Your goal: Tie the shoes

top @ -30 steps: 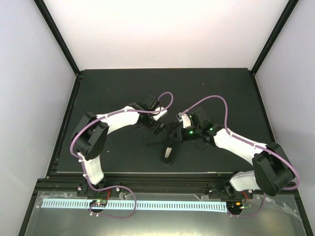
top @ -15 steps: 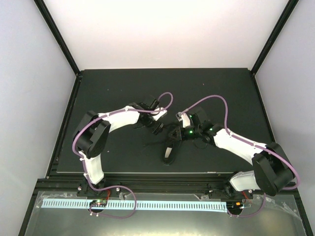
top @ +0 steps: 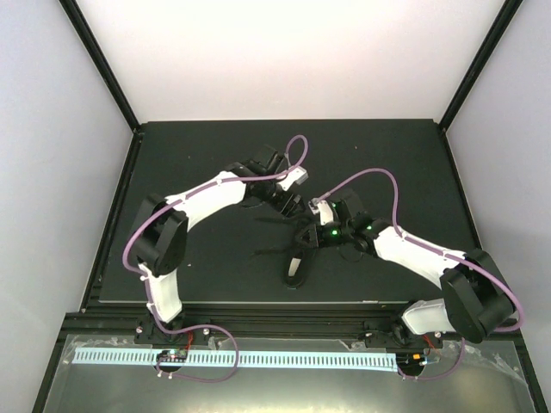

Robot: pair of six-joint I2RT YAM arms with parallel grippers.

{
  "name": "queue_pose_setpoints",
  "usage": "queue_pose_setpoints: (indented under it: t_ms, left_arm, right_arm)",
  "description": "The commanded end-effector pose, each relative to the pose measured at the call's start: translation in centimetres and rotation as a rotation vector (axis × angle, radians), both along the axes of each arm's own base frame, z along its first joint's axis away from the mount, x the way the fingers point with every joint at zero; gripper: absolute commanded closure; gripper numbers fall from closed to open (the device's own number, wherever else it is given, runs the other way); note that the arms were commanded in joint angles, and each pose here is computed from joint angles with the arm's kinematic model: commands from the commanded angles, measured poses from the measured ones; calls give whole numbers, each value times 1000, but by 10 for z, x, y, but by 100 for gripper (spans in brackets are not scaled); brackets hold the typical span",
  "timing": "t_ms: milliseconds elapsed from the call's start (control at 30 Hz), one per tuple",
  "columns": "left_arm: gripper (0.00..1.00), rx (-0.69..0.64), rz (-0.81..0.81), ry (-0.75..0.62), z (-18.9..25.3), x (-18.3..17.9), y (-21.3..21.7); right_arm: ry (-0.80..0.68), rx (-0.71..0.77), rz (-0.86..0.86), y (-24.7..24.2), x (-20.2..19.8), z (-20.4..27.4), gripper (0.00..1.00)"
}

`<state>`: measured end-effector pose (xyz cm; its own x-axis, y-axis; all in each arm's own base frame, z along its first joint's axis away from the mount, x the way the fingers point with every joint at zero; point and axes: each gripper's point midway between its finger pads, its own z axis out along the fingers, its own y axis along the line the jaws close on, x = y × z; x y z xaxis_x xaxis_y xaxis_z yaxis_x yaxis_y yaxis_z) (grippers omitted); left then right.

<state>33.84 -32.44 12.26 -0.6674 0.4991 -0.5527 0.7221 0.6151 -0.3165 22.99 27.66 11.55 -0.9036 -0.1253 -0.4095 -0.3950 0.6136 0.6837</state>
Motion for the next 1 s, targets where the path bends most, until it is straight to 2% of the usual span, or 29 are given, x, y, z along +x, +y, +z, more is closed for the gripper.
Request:
queue_pose_setpoints:
  t_ms: [0,233,333,467,633,833,967]
  left_arm:
    - [32,1,-41,134,-28,-13,-18]
    - [32,-19,-21,157,-37,-7,-29]
    - [38,-17,-13,168,-43,-7,-29]
    - [52,0,4,169,-50,-5,-26]
    - [53,6,40,132,-48,3,-25]
    - [65,12,44,141,-53,5,-26]
    - [63,38,39,166,-62,-1,-21]
  right_arm:
    - [-8,14,12,1,-5,3,99]
    - [-19,18,11,0,-5,6,98]
    - [-22,18,11,0,-5,7,98]
    - [-17,18,11,0,-6,6,98]
    - [-15,19,12,-1,-7,5,98]
    - [-13,18,12,-1,-8,5,98]
    - [-14,17,12,-1,-7,5,98]
